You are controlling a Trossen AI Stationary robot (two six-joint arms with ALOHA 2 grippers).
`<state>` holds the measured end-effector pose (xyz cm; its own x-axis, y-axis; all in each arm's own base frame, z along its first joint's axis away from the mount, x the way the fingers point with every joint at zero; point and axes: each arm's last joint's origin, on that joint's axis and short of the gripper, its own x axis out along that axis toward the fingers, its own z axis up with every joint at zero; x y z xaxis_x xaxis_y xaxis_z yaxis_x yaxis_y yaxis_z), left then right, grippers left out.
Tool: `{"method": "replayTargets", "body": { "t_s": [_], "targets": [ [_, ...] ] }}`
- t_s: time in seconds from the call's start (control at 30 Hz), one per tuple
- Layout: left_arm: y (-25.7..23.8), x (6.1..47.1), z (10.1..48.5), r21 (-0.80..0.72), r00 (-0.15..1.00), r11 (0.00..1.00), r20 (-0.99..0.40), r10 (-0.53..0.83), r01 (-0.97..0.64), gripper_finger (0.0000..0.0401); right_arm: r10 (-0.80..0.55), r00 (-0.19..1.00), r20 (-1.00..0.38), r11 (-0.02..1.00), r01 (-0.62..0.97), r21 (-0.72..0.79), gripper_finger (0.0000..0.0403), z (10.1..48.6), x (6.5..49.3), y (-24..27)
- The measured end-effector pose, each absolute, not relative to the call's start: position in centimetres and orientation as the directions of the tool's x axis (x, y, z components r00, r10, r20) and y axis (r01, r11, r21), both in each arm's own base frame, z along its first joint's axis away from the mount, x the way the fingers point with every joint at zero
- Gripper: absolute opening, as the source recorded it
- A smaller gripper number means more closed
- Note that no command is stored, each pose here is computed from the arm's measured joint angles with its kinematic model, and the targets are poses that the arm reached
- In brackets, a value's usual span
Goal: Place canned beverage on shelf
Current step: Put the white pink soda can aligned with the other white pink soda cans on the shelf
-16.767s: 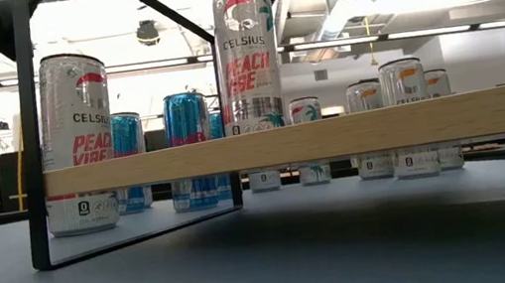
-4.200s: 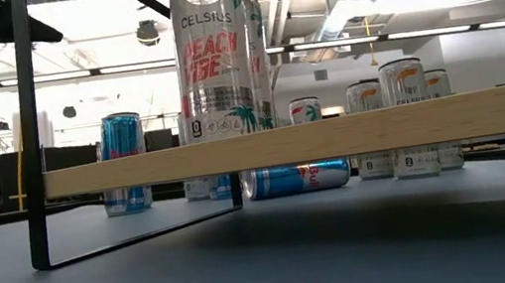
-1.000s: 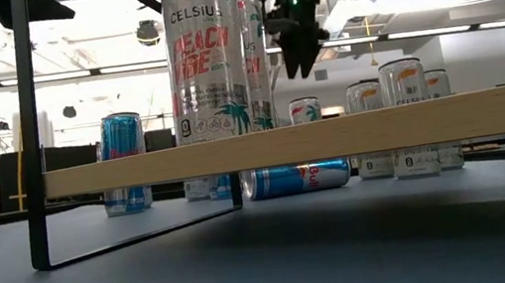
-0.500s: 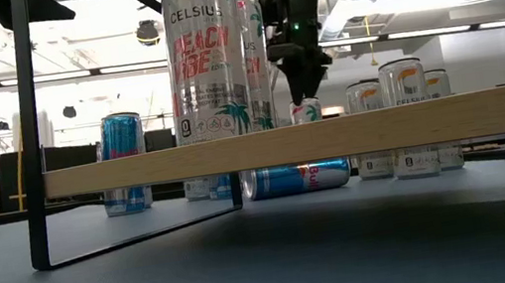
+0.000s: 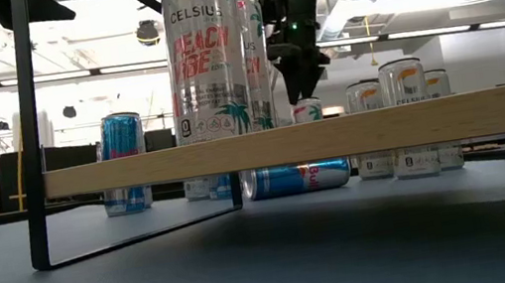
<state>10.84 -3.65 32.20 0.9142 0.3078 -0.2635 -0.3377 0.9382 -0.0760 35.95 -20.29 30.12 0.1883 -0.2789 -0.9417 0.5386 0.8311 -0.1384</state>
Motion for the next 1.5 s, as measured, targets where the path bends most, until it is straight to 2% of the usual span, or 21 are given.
{"method": "replayTargets", "body": {
  "t_s": [0.33,0.63,0.77,0.9,1.03,1.13,1.23,1.5],
  "targets": [
    [-3.6,10.8,32.2,-0.070,0.914,0.939,-0.263,0.308,-0.337,0.0348,-0.282,0.188,-0.941,0.853,0.497,-0.157,0.0188,30.4,36.2,-19.2],
    [-3.6,10.8,32.2,-0.062,0.908,0.932,-0.257,0.331,-0.357,0.0348,-0.335,0.188,-0.923,0.872,0.432,-0.229,0.0181,32.7,36.0,-18.7],
    [-3.6,10.8,32.2,-0.062,0.908,0.932,-0.257,0.332,-0.358,0.0348,-0.313,0.135,-0.940,0.886,0.399,-0.238,0.0183,32.9,35.2,-18.7],
    [-3.5,10.8,32.1,-0.046,0.903,0.932,-0.269,0.336,-0.360,0.0348,-0.293,0.086,-0.952,0.888,0.394,-0.238,0.0215,32.8,34.5,-18.8],
    [-3.5,10.7,32.0,-0.036,0.899,0.930,-0.275,0.342,-0.365,0.0348,-0.314,0.101,-0.944,0.876,0.414,-0.247,0.0288,32.9,34.6,-19.2],
    [-3.5,10.7,31.9,-0.027,0.896,0.930,-0.282,0.344,-0.366,0.0348,-0.280,0.133,-0.951,0.879,0.434,-0.198,0.0349,32.8,34.7,-19.3],
    [-3.5,10.7,31.8,-0.023,0.894,0.930,-0.286,0.345,-0.366,0.0348,-0.272,0.133,-0.953,0.879,0.437,-0.190,0.0390,32.8,34.7,-19.3],
    [-3.5,10.7,31.8,-0.031,0.894,0.929,-0.286,0.345,-0.368,0.0348,-0.270,0.153,-0.951,0.865,0.471,-0.170,0.0382,32.2,34.8,-19.9]
  ]
}}
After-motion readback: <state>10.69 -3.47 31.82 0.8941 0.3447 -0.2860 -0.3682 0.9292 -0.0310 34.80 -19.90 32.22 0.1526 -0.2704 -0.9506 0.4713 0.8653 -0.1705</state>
